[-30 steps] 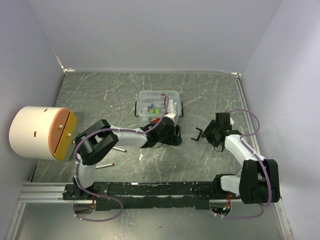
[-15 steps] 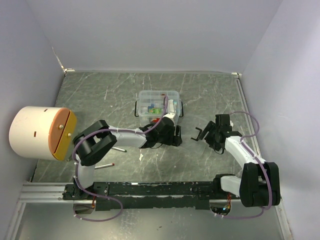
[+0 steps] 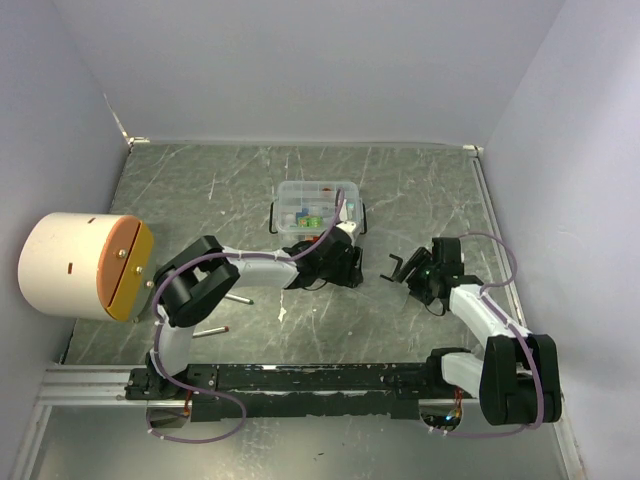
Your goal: Organize the medicine kit
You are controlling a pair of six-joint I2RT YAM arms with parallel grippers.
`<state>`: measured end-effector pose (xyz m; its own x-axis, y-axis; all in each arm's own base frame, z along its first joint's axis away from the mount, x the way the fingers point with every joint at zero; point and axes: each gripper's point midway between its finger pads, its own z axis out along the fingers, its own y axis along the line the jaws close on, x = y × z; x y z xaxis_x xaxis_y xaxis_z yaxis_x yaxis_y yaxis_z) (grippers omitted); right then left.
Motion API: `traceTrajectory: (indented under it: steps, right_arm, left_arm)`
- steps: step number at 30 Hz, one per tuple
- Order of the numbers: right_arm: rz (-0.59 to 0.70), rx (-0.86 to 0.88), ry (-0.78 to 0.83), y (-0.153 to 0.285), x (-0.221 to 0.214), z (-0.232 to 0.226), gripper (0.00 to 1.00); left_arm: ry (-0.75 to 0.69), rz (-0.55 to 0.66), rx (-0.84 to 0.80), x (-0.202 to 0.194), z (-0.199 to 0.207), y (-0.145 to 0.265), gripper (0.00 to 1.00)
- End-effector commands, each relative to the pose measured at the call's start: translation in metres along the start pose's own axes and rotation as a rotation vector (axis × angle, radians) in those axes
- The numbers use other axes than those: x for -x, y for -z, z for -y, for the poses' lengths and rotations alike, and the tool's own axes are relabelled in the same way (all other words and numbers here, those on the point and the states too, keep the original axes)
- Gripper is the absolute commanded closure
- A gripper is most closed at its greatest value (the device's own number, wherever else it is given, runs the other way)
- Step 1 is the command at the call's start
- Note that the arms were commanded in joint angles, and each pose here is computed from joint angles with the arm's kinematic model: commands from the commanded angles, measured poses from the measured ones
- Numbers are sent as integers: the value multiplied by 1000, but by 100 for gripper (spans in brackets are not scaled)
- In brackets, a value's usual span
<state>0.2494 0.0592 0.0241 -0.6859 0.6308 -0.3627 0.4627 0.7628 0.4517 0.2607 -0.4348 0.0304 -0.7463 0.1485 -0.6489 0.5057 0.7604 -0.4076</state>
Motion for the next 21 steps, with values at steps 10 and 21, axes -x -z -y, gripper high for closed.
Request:
traceTrajectory:
  steps: [10,21]
  right_arm:
    - [37,62,-127,27,-2,-13,52]
    - [164,101,-138,69,28,-32,54]
  left_arm:
    - [-100,-36,-321,18,75,34,49]
    - [-114,14,-402,43,102,67,51]
